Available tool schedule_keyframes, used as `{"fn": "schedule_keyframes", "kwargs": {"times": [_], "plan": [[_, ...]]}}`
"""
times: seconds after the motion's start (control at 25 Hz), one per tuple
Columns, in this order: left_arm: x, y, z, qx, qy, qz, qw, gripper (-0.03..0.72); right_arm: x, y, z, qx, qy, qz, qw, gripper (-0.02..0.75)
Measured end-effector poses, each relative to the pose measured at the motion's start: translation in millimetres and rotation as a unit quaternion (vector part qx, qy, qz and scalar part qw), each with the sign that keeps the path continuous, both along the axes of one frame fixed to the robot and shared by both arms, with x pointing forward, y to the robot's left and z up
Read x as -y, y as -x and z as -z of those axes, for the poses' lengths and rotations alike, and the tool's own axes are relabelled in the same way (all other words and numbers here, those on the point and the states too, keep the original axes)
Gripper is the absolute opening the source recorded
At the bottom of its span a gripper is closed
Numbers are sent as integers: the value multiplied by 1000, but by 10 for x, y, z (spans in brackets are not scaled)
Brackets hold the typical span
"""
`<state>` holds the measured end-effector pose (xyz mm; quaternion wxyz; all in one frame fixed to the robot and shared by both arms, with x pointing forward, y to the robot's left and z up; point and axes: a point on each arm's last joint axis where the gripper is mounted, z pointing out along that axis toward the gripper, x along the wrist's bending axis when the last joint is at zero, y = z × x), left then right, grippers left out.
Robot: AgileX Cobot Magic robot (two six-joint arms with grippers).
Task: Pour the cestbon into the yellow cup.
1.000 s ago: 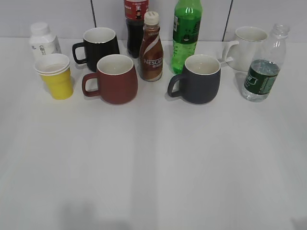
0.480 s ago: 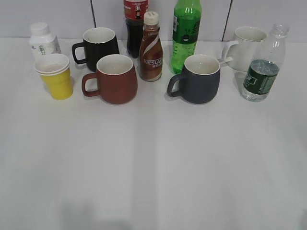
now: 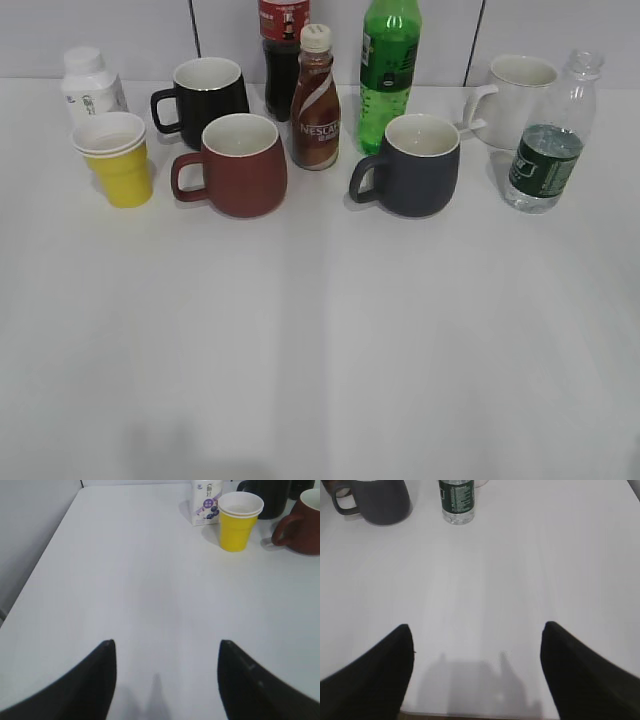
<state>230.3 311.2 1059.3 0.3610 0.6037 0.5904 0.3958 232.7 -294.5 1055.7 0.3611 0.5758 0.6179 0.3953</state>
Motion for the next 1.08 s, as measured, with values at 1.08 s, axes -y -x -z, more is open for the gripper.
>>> {"fn": "schedule_keyframes", "kwargs": {"times": [1.08], "plan": [[1, 0, 0, 0, 0, 0, 1000, 441, 0, 4, 0, 2, 0, 0, 1000, 591]]}}
